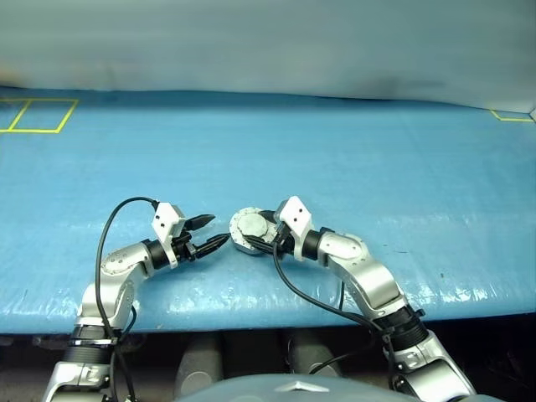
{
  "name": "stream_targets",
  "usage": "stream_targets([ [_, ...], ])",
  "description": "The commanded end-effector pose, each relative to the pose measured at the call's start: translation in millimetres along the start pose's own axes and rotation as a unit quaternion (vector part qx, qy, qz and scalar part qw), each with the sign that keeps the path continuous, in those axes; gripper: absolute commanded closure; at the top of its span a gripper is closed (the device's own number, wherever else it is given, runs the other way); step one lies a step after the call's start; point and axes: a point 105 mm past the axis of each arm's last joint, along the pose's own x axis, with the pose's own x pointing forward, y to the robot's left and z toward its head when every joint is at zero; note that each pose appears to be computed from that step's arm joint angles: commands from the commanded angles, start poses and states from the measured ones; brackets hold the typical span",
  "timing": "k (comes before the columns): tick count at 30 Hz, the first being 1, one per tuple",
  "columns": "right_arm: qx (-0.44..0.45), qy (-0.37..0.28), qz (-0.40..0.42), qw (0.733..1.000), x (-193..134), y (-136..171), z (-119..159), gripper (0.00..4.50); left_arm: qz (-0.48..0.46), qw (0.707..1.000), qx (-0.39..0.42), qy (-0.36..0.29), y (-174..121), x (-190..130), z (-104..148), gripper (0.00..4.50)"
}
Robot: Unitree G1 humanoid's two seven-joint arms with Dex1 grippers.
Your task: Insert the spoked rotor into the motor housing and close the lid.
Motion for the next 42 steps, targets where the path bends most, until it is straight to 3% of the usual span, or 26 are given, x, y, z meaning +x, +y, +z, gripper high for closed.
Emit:
stream_targets([
  [1,-0.012,0.004,0.002,1.0,1,-1,-1,1.47,-0.001,1.0,0.011,-0.027,-1,0,15,0.99],
  [10,-0.026,0.06,-0.008,0.998,-3,-7,-27,1.47,-0.003,0.999,0.0,-0.046,-2,2,23,0.99],
  [19,-0.007,0.06,-0.019,0.998,-5,-11,-29,1.47,-0.018,0.998,-0.004,-0.053,-6,8,26,0.99],
  [22,-0.008,0.059,-0.02,0.998,-6,-12,-29,1.47,-0.028,0.998,-0.005,-0.057,-8,14,27,1.55],
  [31,-0.01,0.058,-0.024,0.998,-7,-12,-27,1.47,-0.068,0.997,-0.001,-0.038,-18,30,21,4.48],
  [42,-0.007,0.057,-0.035,0.998,-8,-14,-28,1.47,-0.041,0.999,0.0,-0.019,-11,23,11,4.48],
])
